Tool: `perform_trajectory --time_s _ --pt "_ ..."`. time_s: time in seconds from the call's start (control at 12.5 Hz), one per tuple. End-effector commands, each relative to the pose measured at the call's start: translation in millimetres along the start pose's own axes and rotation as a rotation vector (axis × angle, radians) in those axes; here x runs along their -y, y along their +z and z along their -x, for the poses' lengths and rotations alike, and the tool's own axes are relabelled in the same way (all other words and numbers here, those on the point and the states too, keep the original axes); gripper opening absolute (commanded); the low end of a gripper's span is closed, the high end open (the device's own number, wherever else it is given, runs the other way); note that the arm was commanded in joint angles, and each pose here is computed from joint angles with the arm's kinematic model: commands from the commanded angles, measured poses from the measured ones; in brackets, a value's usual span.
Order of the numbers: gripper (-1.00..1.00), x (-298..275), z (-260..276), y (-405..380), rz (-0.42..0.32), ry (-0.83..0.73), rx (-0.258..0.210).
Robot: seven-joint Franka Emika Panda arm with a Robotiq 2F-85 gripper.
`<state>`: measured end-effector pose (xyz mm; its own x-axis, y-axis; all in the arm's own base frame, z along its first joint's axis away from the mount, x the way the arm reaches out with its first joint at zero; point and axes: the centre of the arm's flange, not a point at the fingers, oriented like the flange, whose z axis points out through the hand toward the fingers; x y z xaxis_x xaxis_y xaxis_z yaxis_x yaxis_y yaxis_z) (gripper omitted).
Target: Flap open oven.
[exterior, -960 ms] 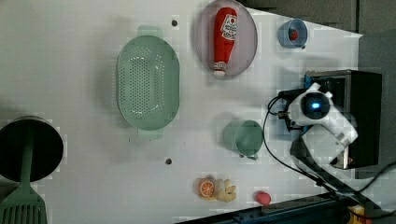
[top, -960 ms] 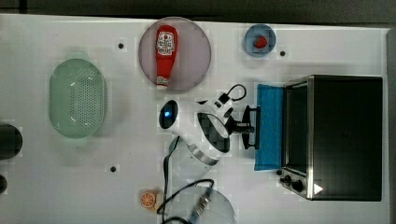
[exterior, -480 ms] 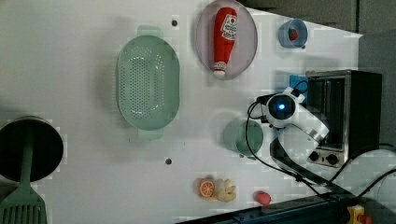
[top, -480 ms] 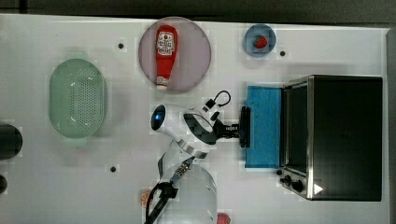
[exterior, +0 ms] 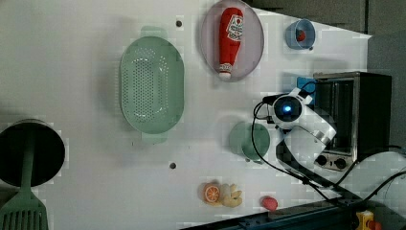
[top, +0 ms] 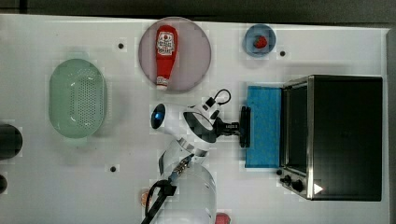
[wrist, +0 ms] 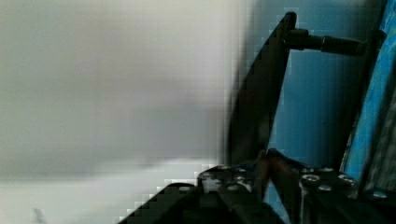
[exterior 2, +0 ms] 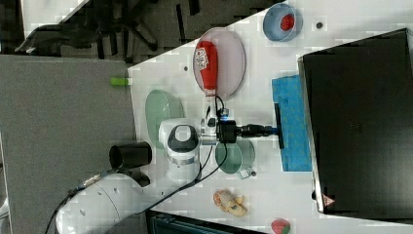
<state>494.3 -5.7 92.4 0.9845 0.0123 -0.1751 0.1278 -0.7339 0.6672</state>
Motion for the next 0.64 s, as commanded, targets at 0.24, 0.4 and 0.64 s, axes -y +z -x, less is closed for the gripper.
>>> perform_trajectory --time_s 0.24,0.4,0.64 --pt "-0.65 -82.0 -32.4 -106.0 -0.341 0.490 -0.017" --pt "-0.65 -133.1 -26.5 -155.0 -0.513 0.694 0.046" --pt "-0.65 -212.2 7.0 -226.2 -0.673 0.839 0.170"
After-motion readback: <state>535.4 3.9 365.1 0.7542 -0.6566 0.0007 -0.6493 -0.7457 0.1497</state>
